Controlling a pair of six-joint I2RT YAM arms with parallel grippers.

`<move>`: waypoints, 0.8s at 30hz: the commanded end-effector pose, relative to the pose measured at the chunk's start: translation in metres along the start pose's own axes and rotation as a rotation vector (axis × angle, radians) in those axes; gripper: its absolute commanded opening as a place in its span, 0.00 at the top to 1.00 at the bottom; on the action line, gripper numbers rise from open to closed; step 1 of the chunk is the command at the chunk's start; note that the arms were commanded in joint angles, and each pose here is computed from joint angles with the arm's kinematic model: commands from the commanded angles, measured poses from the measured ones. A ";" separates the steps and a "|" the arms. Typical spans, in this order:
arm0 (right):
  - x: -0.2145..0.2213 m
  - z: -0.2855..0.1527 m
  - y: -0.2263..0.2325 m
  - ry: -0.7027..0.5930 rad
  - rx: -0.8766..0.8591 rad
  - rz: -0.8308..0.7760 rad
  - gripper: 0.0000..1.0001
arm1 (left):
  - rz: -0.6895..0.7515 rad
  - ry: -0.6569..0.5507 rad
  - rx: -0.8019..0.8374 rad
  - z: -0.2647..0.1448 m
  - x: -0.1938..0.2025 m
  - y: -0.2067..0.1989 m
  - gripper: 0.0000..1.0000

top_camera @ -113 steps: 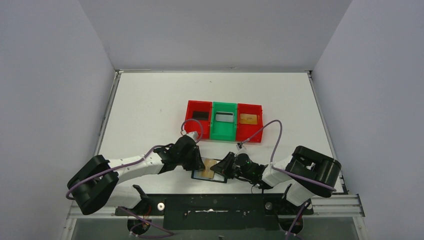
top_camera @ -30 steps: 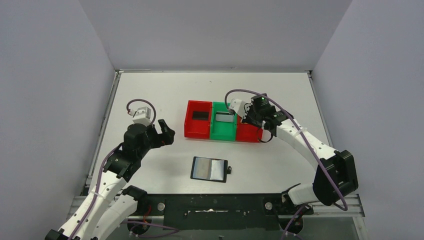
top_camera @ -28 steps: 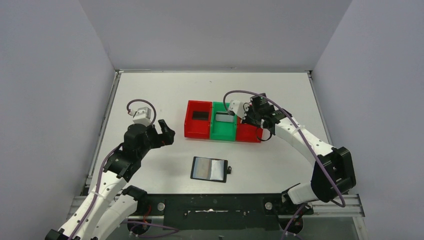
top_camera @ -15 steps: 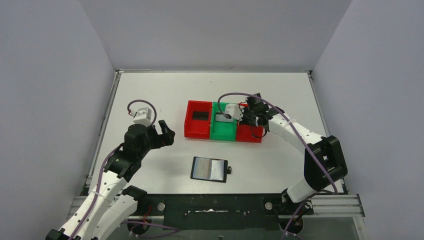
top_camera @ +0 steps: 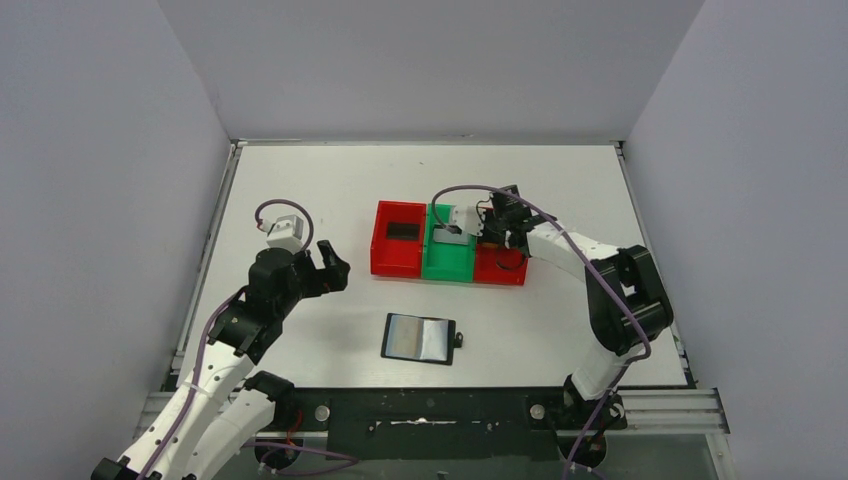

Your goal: Take the credit cards out of the card holder

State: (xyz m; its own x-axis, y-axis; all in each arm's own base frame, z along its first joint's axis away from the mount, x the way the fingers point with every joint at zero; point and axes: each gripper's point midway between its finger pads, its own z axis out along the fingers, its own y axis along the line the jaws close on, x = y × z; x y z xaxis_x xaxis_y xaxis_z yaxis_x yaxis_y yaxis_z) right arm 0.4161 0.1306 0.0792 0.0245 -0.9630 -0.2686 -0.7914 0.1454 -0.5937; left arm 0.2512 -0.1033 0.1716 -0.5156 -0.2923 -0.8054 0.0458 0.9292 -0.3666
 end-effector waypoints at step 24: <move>-0.003 -0.001 -0.010 -0.050 -0.042 0.019 0.62 | 0.002 -0.046 0.050 0.003 -0.014 -0.009 0.09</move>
State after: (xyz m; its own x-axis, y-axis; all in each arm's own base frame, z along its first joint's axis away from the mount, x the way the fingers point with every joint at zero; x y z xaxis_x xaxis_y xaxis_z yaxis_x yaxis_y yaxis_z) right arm 0.4095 0.1289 0.0474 0.0243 -0.9637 -0.2658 -0.8603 0.1153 -0.4967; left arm 0.2525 -0.1037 0.1712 -0.5196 -0.2950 -0.8019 0.0503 0.9263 -0.3734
